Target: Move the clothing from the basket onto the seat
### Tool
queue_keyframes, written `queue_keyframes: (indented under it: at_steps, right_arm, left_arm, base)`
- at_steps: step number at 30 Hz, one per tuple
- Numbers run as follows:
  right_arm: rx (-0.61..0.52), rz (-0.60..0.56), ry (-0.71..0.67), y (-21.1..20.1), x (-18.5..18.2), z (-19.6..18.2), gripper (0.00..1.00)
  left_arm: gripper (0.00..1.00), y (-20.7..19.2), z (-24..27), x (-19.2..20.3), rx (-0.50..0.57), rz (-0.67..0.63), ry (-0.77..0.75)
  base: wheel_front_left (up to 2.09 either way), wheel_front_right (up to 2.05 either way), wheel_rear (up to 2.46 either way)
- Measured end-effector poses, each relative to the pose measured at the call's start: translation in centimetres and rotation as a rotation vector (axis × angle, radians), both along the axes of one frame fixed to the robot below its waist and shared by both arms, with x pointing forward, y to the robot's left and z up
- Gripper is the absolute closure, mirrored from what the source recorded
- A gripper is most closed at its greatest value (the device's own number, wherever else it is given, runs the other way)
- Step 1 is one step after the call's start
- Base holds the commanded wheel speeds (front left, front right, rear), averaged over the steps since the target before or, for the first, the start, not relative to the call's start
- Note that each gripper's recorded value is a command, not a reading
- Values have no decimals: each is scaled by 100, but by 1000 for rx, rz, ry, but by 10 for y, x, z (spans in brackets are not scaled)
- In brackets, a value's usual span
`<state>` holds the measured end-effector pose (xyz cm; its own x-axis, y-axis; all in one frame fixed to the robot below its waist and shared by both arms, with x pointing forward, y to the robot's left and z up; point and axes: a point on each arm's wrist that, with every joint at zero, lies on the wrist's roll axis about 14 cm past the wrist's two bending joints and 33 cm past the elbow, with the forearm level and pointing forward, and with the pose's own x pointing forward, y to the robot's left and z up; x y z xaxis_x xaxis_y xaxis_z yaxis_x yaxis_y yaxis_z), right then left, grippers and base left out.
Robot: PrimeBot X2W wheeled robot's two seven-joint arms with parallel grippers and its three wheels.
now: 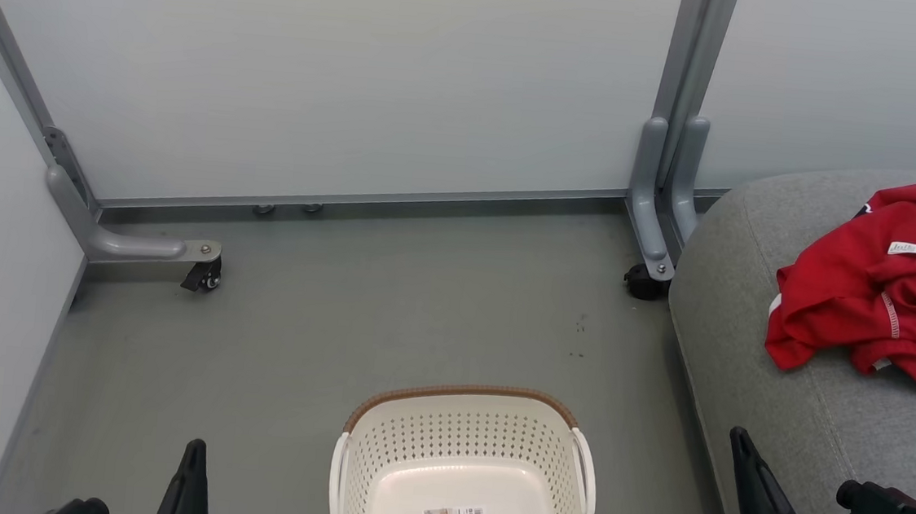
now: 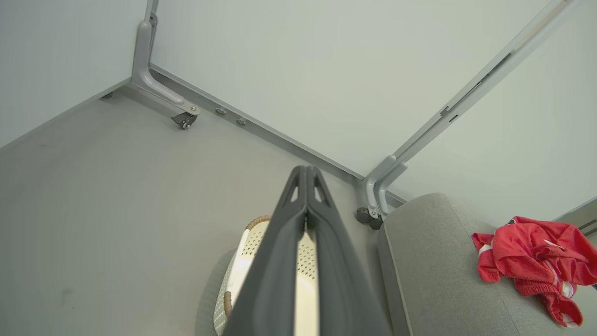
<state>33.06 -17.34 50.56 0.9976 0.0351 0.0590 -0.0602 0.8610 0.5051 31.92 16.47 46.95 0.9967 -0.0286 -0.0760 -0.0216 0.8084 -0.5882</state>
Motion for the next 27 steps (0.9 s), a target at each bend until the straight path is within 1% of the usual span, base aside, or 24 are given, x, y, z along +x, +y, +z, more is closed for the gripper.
queue_keyframes:
  at_steps: [7,8,27]
  right_arm:
    - [107,-11,14,-5,6,0,100]
    - [137,-13,22,-6,7,-1,100]
    - [386,-29,52,-15,19,-2,100]
  left_arm:
    - [100,5,2,7,-93,20,6]
    - [100,6,3,9,-124,26,8]
    - [100,14,10,26,-347,54,12]
  base:
    - [0,0,0]
    - [0,0,0]
    - [0,0,0]
